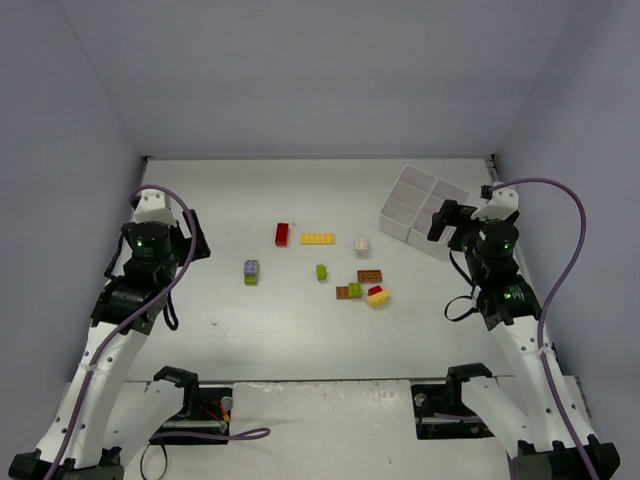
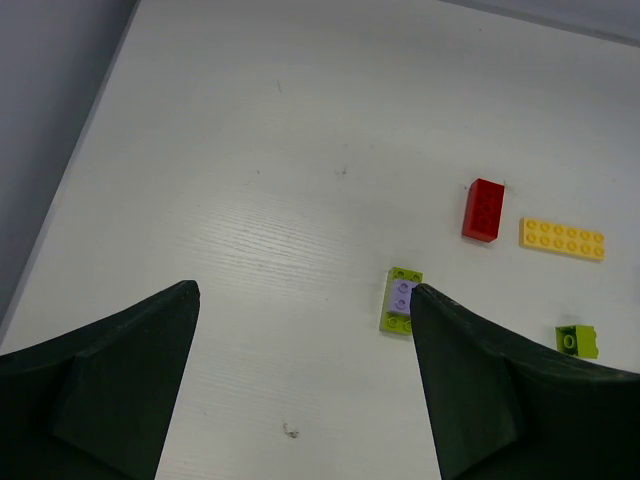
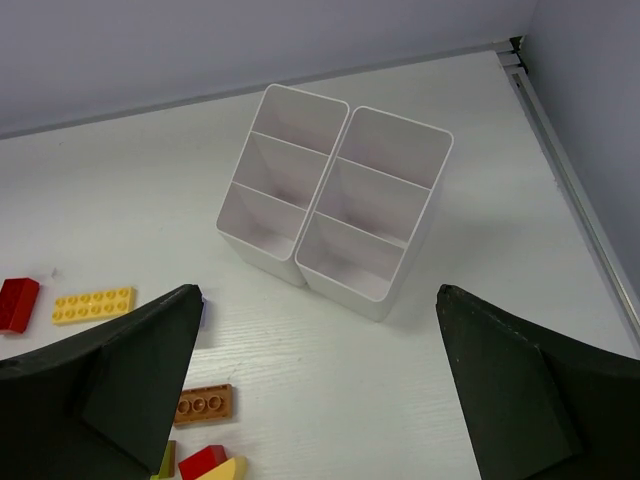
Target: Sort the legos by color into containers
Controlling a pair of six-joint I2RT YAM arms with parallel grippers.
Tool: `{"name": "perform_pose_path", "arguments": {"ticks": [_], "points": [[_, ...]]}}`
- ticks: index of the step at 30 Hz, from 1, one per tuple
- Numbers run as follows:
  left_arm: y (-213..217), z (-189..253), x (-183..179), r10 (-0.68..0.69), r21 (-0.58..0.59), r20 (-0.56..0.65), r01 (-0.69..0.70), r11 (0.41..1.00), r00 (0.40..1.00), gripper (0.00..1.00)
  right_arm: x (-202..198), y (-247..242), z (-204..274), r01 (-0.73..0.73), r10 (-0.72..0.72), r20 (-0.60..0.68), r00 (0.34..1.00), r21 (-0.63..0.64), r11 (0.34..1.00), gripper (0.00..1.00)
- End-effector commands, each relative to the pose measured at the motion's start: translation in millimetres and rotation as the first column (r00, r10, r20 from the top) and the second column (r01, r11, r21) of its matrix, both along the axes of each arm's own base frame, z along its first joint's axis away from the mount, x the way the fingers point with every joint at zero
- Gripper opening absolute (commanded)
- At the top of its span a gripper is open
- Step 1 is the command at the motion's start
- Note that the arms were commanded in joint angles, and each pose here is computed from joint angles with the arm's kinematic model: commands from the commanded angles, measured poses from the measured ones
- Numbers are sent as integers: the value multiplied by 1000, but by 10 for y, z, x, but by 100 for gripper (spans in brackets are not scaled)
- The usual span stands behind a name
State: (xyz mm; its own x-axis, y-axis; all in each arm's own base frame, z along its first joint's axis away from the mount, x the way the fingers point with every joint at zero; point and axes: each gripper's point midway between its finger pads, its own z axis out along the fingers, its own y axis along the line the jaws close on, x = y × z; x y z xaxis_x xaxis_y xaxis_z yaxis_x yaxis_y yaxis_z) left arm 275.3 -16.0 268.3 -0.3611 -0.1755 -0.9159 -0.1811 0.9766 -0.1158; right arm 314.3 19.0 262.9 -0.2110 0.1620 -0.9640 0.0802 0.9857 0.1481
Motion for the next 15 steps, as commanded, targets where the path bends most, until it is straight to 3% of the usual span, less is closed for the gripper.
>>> {"name": "perform_pose_path", "arguments": {"ticks": [1,7,15], "points": [[-49,198,117,-5,-25,80,7,1000,997,80,83,25,313,-1,-1,101,995,15,1000,100],[-48,169,125,-4,-23,74,6,1000,997,80,201,59,173,11,-12,9,1000,45,999,100],[-65,141,137,-6,-30,61,8,1000,998,80,351,885,-247,-245,244,-206,948,21,969,100]]}}
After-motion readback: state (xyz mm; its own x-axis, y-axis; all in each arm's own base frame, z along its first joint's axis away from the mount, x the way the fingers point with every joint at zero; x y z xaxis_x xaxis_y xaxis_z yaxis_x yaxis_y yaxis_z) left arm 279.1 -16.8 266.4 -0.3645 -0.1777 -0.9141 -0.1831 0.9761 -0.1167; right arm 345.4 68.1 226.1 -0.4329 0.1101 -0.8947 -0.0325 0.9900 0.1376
